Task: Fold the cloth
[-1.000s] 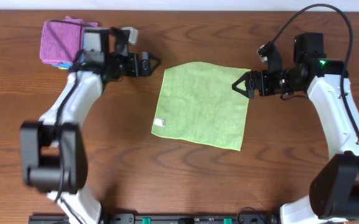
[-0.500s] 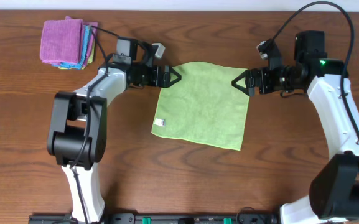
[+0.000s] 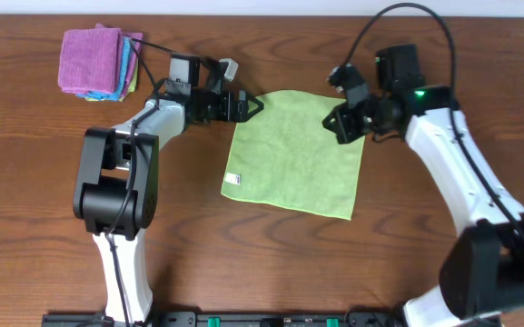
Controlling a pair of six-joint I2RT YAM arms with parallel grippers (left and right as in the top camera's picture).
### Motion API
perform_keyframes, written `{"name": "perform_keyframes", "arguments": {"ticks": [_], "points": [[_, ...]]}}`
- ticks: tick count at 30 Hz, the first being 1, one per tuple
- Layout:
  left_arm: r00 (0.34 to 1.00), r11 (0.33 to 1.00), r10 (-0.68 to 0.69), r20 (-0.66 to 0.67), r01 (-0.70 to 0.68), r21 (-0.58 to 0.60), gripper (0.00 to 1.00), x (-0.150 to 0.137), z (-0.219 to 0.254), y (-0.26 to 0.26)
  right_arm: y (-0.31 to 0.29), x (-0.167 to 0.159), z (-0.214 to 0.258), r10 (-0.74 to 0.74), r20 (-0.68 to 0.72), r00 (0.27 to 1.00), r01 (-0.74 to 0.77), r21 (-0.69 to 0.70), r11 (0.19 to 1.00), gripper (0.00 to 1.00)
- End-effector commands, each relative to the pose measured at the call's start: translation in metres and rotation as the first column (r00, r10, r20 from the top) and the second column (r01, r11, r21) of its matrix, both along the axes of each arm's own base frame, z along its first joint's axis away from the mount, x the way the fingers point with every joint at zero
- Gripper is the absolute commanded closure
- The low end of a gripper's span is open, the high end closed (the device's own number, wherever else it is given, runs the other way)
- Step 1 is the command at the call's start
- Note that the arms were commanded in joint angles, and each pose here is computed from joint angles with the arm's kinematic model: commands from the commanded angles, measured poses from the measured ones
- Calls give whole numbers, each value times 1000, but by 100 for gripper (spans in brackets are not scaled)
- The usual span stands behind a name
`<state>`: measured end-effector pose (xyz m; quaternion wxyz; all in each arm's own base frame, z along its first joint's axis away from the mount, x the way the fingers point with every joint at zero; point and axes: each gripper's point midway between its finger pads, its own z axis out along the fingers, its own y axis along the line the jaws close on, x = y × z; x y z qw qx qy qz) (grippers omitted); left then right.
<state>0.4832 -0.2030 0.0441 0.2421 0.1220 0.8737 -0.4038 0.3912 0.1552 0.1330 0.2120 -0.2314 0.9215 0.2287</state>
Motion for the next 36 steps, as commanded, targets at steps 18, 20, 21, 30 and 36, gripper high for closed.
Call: {"name": "perform_keyframes", "arguments": {"ticks": [18,20,21,30,36], "points": [[985,993,100,-139,-108,-51,5,7,-1,15,36,-9,-145,-74,-283,956,50,-94,994,99],[981,993,96,-166,-106,-50,5,2,-5,15,29,-12,-149,-91,-297,950,55,-129,990,99],[979,993,96,-179,-106,-47,5,0,-6,15,25,-14,-151,-102,-301,948,58,-150,987,99],[953,994,83,-290,-100,-43,5,-17,-27,0,-8,-18,-157,-182,-329,926,102,-246,964,99],[931,975,44,-361,-119,-188,5,-12,-37,-21,-13,-22,-158,-195,-349,917,108,-254,961,99]]}}
